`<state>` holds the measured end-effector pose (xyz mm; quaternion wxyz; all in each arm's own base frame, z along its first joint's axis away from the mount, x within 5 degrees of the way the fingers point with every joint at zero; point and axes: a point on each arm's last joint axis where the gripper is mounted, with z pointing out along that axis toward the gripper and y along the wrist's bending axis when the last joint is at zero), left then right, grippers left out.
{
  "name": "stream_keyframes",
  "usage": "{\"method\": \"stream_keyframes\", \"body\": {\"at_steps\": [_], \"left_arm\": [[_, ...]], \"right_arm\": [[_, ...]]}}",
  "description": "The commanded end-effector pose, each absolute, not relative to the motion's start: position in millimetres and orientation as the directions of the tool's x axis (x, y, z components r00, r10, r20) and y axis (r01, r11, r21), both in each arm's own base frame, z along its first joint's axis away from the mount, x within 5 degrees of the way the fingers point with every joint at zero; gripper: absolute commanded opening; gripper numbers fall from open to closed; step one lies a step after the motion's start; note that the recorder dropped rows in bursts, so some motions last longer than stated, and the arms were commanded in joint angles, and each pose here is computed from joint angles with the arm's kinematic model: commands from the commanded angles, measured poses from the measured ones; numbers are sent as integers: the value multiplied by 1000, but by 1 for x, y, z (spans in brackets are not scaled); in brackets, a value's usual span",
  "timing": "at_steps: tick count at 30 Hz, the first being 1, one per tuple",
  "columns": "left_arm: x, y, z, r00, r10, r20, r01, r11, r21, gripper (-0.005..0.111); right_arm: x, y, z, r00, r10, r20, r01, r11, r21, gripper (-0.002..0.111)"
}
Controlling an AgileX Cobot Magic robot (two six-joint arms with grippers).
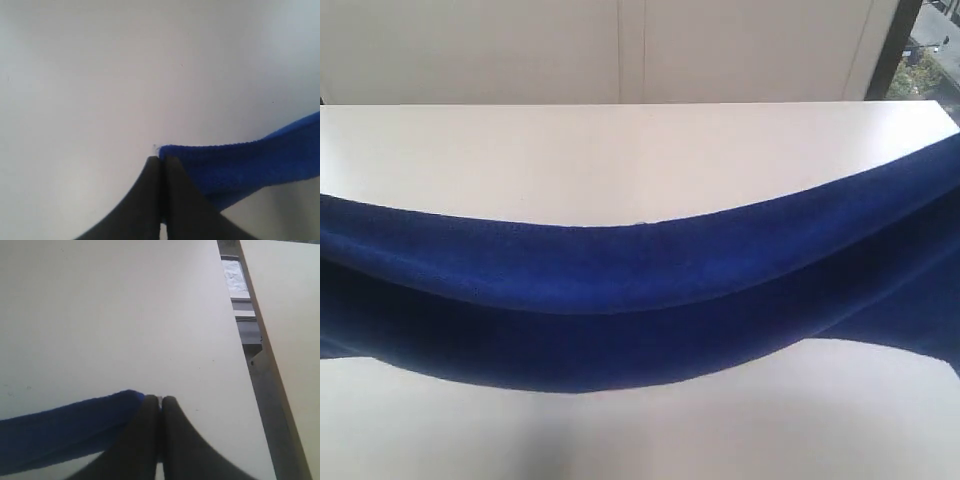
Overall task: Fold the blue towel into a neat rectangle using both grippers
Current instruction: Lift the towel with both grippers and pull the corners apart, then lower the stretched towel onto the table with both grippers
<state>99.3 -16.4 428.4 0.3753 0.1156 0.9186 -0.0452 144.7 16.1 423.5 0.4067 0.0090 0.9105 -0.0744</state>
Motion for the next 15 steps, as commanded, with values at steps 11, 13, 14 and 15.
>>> {"method": "stream_keyframes", "body": {"at_steps": [11,13,14,15], "left_arm": [[271,-18,288,-878,11,-478,77,990,-119,0],[303,-17,257,-871,-16,-491,47,992,-114,0],[314,-17,246,-860,-27,-510,34,993,-112,0],[324,-16,235,-849,-34,-527,27,994,-107,0]], "right_arm": [[314,66,279,-791,-192,-581,-25,959,-283,0],[343,64,246,-800,-166,-576,2,961,-278,0],[349,63,239,-801,-158,-578,11,961,-277,0],[359,63,227,-803,-154,-575,9,963,-271,0]]}}
